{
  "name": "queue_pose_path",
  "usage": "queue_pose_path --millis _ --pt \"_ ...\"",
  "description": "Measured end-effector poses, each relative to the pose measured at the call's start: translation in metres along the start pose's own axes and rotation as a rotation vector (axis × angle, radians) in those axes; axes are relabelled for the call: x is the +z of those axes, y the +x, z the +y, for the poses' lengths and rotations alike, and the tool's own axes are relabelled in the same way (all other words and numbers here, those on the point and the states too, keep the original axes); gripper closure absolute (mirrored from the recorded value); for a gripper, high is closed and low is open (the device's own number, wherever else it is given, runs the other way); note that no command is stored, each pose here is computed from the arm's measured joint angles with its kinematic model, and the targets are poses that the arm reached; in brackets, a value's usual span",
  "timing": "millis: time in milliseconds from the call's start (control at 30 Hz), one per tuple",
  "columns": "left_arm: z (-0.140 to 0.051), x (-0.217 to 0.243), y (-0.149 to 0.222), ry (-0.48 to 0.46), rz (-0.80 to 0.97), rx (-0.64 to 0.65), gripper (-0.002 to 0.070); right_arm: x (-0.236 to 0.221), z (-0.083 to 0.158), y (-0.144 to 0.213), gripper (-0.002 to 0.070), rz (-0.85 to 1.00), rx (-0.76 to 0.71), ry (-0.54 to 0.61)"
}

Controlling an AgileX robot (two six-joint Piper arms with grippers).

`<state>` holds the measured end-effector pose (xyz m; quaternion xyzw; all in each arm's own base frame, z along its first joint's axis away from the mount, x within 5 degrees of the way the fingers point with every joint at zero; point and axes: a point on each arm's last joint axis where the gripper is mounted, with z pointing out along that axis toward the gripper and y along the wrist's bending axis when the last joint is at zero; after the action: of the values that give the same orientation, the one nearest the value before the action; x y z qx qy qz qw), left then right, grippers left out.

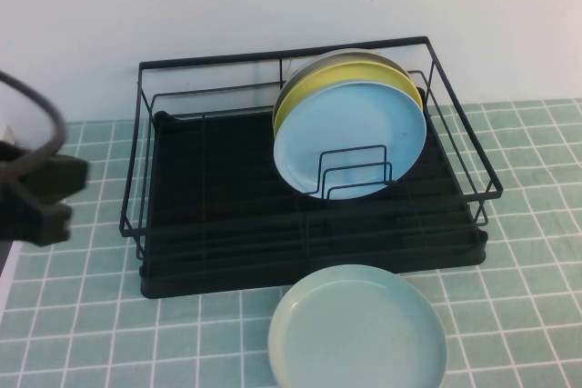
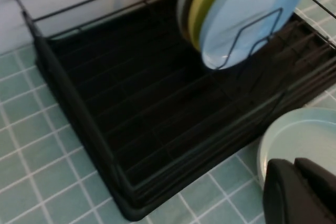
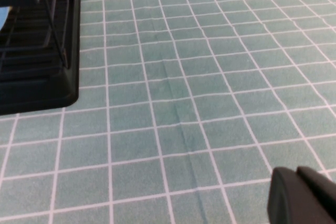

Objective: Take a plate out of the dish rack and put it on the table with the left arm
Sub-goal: Grasp the plate from the shelf

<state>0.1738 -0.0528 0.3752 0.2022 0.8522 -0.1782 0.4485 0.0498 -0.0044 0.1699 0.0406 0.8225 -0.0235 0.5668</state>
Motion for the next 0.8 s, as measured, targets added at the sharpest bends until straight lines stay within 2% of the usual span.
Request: queue_pose_path --millis 200,533,633,800 --pt "0.010 0.043 -0.004 0.154 0.066 0.097 0.0678 0.000 0.000 0.000 0.0678 0.000 0.000 0.000" --pt "0.031 0.090 -0.042 0.256 0.144 0.166 0.0678 0.000 0.000 0.000 0.0678 0.000 0.000 0.000" --pt "0.029 0.104 -0.054 0.260 0.167 0.245 0.0678 0.000 0.000 0.000 0.0678 0.000 0.000 0.000" --pt "0.004 0.137 -0.063 0.254 0.248 0.418 0.0678 0.000 0.000 0.000 0.0678 0.000 0.000 0.000"
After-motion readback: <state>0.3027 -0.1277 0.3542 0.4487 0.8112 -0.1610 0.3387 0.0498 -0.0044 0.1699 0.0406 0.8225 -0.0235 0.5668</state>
